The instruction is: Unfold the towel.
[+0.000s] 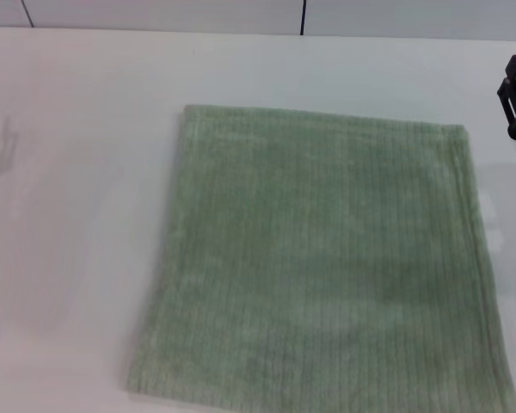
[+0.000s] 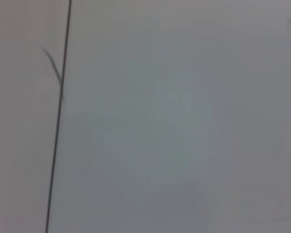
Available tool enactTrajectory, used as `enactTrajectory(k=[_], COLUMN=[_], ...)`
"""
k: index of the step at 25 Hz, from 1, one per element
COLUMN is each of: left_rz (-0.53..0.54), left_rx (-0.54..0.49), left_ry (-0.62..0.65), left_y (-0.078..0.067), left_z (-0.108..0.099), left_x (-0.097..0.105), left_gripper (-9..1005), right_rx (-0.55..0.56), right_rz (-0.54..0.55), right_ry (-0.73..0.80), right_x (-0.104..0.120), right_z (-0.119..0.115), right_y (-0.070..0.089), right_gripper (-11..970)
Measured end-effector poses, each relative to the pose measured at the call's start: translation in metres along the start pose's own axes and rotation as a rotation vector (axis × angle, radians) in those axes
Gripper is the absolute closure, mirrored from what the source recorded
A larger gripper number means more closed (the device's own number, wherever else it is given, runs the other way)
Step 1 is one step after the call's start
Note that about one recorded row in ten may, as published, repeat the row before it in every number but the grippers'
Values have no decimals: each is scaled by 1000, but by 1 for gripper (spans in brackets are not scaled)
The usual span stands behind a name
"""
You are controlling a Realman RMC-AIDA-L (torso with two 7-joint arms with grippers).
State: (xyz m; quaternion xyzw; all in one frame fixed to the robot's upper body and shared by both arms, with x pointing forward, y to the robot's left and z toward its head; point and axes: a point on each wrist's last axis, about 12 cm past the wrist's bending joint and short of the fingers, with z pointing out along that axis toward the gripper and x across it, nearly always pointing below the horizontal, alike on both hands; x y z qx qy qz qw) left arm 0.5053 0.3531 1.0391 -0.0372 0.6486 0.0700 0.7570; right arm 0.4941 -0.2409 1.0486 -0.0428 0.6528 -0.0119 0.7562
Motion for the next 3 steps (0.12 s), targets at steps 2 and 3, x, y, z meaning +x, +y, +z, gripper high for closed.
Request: enactTrajectory(k=[2,3], left_rz=[21,34], left_rx=[4,4], left_ry=[8,10], left_y=[0,1], left_z=[-1,-2], left_x=[2,3], left_gripper=[255,215], right_rx=[-2,-1], right_rz=[-9,-13], right_ry=[9,15], right_x=[3,4], right_z=[-2,-4], right_y=[-1,-2], right_gripper=[408,408])
